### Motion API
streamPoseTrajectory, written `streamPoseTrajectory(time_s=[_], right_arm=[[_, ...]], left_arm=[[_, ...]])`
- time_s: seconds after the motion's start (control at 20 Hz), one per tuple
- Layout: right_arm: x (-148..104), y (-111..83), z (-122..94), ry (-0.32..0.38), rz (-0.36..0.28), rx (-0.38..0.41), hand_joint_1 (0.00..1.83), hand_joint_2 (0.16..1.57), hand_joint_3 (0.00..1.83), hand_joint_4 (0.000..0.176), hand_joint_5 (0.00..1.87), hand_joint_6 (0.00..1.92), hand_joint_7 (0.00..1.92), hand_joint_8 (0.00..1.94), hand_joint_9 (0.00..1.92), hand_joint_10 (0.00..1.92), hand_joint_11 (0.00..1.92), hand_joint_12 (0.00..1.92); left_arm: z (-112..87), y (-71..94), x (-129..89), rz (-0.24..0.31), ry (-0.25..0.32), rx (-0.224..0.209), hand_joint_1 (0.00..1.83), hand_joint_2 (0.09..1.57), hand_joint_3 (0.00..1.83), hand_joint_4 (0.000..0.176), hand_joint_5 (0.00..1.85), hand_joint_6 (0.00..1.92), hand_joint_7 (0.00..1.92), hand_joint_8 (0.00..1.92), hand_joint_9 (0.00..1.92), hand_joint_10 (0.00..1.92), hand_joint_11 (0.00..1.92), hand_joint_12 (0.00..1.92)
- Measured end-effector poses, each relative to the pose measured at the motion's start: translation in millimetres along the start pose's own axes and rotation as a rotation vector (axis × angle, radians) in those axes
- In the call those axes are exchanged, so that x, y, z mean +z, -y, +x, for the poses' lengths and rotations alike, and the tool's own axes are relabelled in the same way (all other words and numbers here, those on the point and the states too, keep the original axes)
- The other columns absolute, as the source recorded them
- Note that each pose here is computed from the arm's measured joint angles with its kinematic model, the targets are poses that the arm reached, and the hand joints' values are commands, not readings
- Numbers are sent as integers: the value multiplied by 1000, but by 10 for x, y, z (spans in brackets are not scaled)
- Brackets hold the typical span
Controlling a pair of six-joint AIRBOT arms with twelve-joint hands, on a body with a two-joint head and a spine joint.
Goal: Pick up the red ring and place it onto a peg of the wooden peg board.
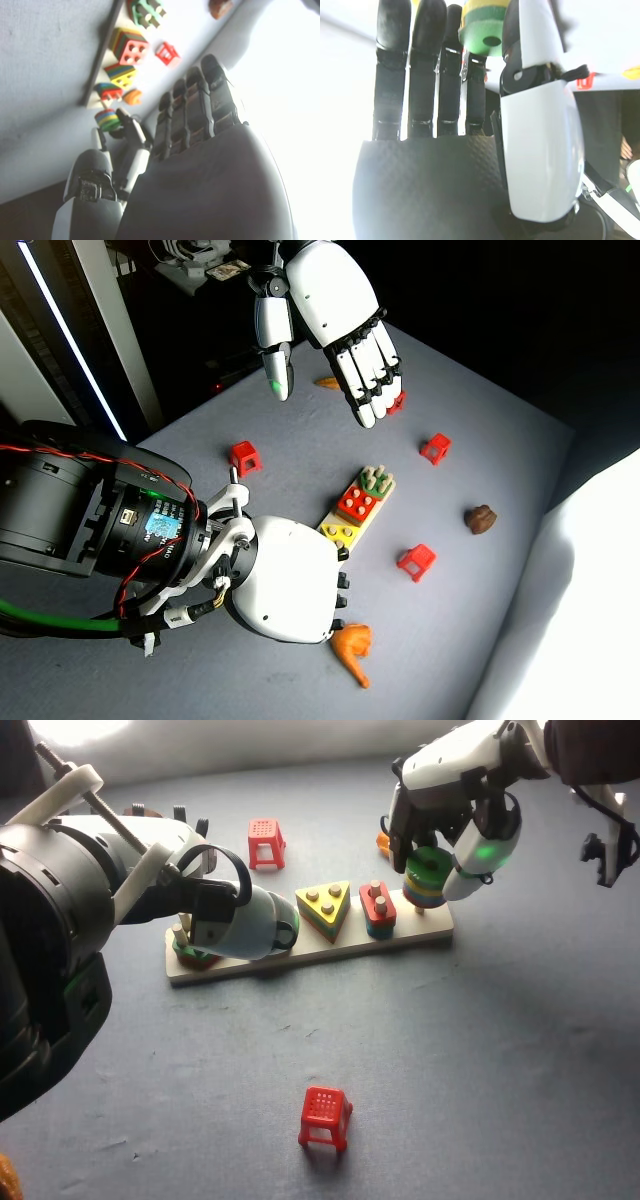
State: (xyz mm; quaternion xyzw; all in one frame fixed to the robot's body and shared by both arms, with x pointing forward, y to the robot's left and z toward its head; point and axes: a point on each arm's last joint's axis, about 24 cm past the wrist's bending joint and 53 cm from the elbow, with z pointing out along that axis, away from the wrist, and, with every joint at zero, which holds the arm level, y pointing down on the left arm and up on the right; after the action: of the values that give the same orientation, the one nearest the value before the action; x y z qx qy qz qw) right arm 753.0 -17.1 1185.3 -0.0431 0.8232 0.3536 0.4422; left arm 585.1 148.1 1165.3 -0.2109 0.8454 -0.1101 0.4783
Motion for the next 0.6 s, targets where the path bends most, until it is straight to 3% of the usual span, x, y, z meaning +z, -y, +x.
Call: streamPoseTrajectory(time_s=[0.1,0.25,0.45,0.5,0.55,0.6], right_arm=[[20,-45,-3,7,-10,-14,1380,1083,0,0,975,982,1093,698,979,1107,838,1229],[37,-84,-5,12,-18,-17,1367,1122,5,0,879,1140,985,878,913,1198,788,1304],[41,-49,-34,18,-11,-15,1379,1089,0,0,947,1021,1075,743,978,1098,835,1248],[43,-20,-33,20,-6,-14,1381,1079,0,0,966,999,1102,685,1002,1044,866,1090],[45,-12,-27,20,-5,-15,1383,1073,2,0,978,997,1102,689,1012,1043,930,1226],[48,12,-3,13,0,-15,1383,1075,2,0,970,989,1111,681,1005,1055,879,1224]], left_arm=[[0,-2,1,-1,0,0,0,1271,1,0,98,2,132,5,122,2,0,306],[-2,-4,0,-2,1,0,0,1274,1,0,98,1,123,2,124,0,0,324],[-1,-6,0,-2,1,0,9,1280,3,0,133,8,154,8,151,7,0,403],[-2,-5,0,-2,1,0,1,1278,2,0,119,1,143,2,141,2,0,368],[-1,-7,0,-3,1,0,0,1275,0,0,105,1,128,1,123,1,0,324],[-4,-7,1,-3,1,0,0,1272,0,0,112,3,143,5,135,5,0,346]])
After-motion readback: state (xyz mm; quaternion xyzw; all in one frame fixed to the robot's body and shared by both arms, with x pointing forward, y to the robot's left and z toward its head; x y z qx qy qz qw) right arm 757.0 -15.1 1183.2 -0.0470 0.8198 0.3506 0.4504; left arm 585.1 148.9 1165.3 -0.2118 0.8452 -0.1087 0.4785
